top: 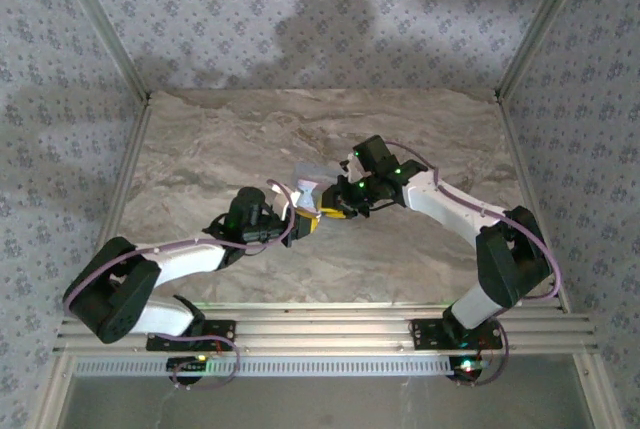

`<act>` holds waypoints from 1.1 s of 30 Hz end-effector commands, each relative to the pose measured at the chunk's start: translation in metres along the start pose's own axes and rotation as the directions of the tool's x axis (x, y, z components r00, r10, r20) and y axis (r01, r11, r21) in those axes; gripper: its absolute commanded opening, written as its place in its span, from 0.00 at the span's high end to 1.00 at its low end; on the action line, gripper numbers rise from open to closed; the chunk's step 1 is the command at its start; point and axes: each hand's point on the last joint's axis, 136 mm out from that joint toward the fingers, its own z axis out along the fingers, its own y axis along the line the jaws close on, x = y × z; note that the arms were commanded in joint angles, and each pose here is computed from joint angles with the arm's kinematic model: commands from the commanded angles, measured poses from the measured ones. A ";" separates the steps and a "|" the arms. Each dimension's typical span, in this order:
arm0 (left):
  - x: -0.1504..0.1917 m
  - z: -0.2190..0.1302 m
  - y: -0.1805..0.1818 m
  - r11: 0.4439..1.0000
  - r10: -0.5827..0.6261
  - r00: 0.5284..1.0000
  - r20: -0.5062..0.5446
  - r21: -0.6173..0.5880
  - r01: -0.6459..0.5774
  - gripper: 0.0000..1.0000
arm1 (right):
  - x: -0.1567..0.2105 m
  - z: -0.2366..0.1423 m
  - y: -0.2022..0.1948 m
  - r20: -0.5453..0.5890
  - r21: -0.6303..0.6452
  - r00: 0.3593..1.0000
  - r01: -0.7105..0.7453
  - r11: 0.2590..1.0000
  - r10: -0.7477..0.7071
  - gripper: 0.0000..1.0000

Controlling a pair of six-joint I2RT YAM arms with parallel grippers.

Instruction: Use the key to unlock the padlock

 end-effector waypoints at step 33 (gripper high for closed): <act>-0.013 -0.012 -0.018 0.995 0.102 0.993 0.061 0.016 -0.103 1.00 | -0.002 -0.025 0.023 -0.062 -0.107 0.997 -0.041 0.993 0.035 1.00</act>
